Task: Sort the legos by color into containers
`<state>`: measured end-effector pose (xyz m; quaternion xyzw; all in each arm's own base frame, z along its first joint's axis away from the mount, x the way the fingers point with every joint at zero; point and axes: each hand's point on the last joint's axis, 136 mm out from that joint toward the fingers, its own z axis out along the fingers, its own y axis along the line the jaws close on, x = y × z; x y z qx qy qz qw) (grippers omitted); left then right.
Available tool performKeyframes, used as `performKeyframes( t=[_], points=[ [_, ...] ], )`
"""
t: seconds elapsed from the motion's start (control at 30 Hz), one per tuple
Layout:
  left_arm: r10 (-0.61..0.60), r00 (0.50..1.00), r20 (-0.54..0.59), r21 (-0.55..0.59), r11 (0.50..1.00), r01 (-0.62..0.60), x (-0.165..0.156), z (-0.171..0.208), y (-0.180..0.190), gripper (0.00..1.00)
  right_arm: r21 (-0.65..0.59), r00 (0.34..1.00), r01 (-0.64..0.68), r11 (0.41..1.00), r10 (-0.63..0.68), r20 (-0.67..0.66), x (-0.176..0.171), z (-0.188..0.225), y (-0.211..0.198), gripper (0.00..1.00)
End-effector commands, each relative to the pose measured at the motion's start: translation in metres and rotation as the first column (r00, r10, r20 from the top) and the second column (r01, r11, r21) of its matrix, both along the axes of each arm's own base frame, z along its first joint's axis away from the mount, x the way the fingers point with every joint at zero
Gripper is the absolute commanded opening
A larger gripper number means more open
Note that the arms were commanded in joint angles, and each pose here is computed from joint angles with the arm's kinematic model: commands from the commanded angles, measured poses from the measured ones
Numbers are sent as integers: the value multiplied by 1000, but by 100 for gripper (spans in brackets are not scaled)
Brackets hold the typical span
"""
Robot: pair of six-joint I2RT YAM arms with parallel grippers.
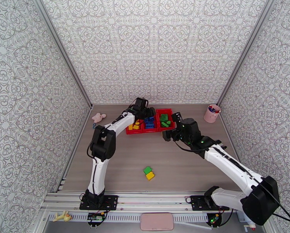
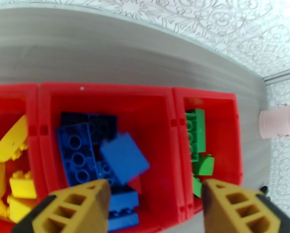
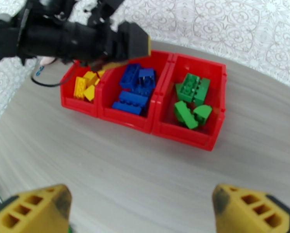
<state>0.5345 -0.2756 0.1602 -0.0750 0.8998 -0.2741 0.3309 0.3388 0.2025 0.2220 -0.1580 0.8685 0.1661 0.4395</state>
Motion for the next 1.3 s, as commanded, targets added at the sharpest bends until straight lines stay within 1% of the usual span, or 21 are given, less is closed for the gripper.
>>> performKeyframes(
  t=[0.0,0.13,0.27,0.37,0.43,0.57,0.7,0.8,0.87,0.97,1.07,1.13,1.2,1.27],
  points=[
    [-5,994,112,-7,1000,6,-14,50,9,78,-56,998,-35,998,32,-62,-2,-11,1,100],
    [24,991,128,0,1000,-24,-41,62,29,90,-111,988,-114,987,100,-119,-13,-34,17,100],
    [92,988,122,8,996,-94,-77,61,63,95,-192,966,-192,962,151,-209,-32,-58,37,100],
    [152,983,103,5,988,-153,-104,57,91,99,-244,937,-261,934,185,-297,-53,-79,54,100],
    [185,979,80,12,982,-186,-124,48,109,100,-266,912,-310,913,207,-353,-68,-90,66,100],
    [258,965,38,34,965,-259,-160,34,148,100,-318,853,-424,848,257,-453,-102,-110,88,100],
    [341,940,1,33,939,-341,-183,19,185,100,-350,795,-500,792,259,-549,-127,-130,100,100],
    [376,927,-10,45,926,-375,-190,11,204,100,-349,760,-542,765,268,-592,-139,-140,111,100],
    [381,925,-12,51,924,-380,-190,8,209,100,-341,737,-573,745,286,-612,-145,-146,121,100],
    [376,927,-22,40,926,-375,-187,7,207,100,-329,686,-626,707,298,-663,-157,-157,131,100],
    [349,937,-22,33,937,-348,-182,11,201,100,-342,652,-652,677,270,-708,-162,-170,133,100],
    [339,941,-18,43,940,-338,-180,12,199,100,-353,641,-662,661,256,-723,-162,-176,135,100],
    [338,941,-17,45,940,-337,-180,12,199,100,-366,640,-659,657,235,-732,-160,-182,135,99],
    [336,942,-16,42,941,-336,-180,13,197,100,-371,636,-657,657,218,-741,-160,-186,134,96]
  ],
)
